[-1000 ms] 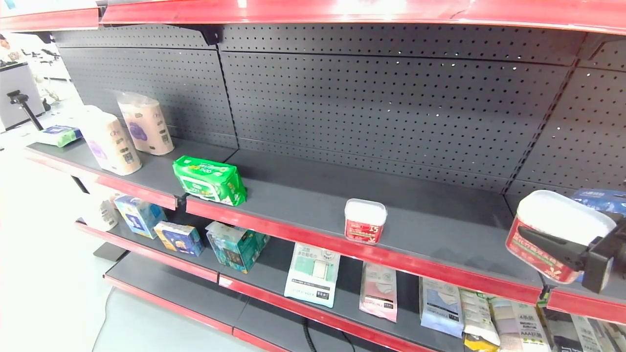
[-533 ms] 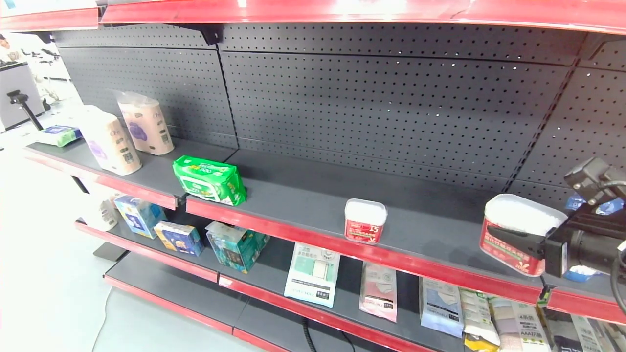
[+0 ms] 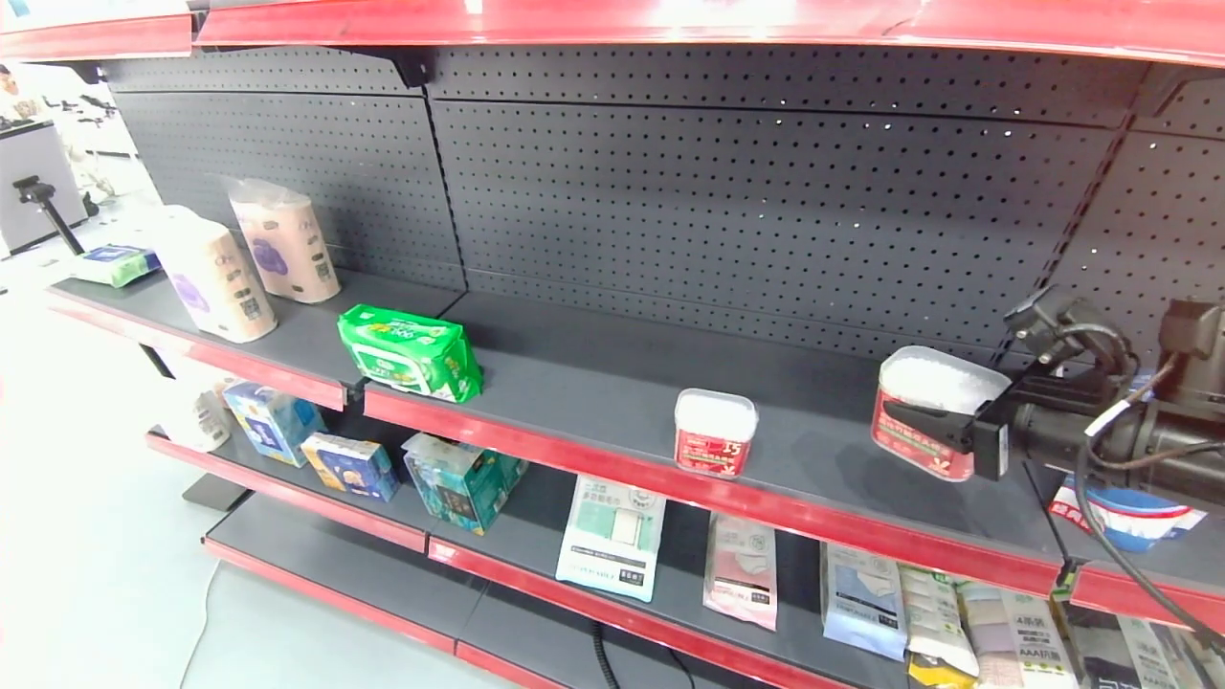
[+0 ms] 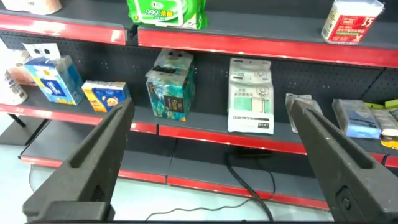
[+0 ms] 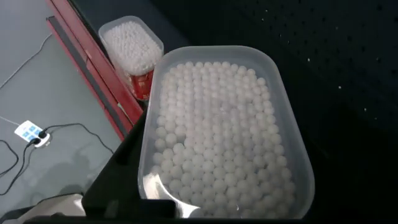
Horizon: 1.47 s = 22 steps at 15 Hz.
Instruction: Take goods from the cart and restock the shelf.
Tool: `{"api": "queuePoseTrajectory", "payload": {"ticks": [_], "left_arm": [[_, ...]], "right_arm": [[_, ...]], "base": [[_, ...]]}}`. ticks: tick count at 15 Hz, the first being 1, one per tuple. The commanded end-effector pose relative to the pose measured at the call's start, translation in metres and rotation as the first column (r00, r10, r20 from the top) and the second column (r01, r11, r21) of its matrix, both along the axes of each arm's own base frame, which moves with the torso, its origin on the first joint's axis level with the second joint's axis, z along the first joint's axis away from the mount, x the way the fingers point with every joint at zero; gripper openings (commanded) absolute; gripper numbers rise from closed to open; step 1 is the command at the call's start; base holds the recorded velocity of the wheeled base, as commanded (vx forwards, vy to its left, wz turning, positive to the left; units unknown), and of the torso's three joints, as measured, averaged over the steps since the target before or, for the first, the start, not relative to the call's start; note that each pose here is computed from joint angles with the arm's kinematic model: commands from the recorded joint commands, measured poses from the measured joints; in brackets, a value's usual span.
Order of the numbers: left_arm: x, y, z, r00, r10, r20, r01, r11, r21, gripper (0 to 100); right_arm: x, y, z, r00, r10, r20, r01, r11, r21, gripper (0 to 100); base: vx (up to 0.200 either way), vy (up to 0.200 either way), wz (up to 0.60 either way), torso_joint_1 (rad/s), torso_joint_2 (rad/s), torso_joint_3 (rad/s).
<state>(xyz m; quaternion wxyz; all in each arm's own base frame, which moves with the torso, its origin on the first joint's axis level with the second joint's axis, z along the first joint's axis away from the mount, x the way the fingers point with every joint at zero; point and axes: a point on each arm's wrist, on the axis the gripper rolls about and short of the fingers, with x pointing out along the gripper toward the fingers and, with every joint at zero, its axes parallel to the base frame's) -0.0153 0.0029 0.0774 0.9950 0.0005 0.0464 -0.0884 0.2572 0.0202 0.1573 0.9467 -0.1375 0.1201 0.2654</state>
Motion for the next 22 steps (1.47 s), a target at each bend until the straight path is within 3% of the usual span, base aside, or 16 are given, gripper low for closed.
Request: {"api": "queuePoseTrajectory", "payload": {"ticks": [1,5,6,9,13,18,22], "left_arm": [[0.0,0.0,0.0,1.0,0.0,-0.004,0.0,1.0,0.001,100],[0.0,0.0,0.0,1.0,0.001,-0.004,-0.001,1.0,0.001,100],[0.0,0.0,0.0,1.0,0.0,-0.004,0.0,1.0,0.001,100],[0.0,0.0,0.0,1.0,0.0,-0.004,0.0,1.0,0.001,100],[0.0,0.0,0.0,1.0,0.0,-0.004,0.0,1.0,0.001,100],[0.0,0.0,0.0,1.0,0.0,-0.004,0.0,1.0,0.001,100],[0.0,0.0,0.0,1.0,0.0,-0.004,0.0,1.0,0.001,100]], "right_arm": [[0.024,0.005,-0.023,0.997,0.055,-0.048,-0.055,0.998,0.011,0],[0.052,0.008,-0.017,0.992,0.126,0.0,-0.125,0.992,0.033,0],[0.069,0.005,-0.023,0.987,0.154,0.043,-0.154,0.988,-0.013,0],[0.081,0.004,-0.026,0.975,0.215,0.06,-0.215,0.977,-0.006,0],[0.101,0.039,-0.033,0.949,0.306,0.071,-0.306,0.952,-0.007,0],[0.13,0.05,-0.038,0.938,0.329,0.105,-0.329,0.944,-0.017,0],[0.153,0.044,-0.046,0.946,0.305,0.114,-0.306,0.952,-0.014,0]], "base": [[0.0,0.0,0.0,0.0,0.0,0.0],[0.0,0.0,0.0,0.0,0.0,0.0],[0.0,0.0,0.0,0.0,0.0,0.0],[0.0,0.0,0.0,0.0,0.0,0.0],[0.0,0.0,0.0,0.0,0.0,0.0],[0.0,0.0,0.0,0.0,0.0,0.0],[0.0,0.0,0.0,0.0,0.0,0.0]]}}
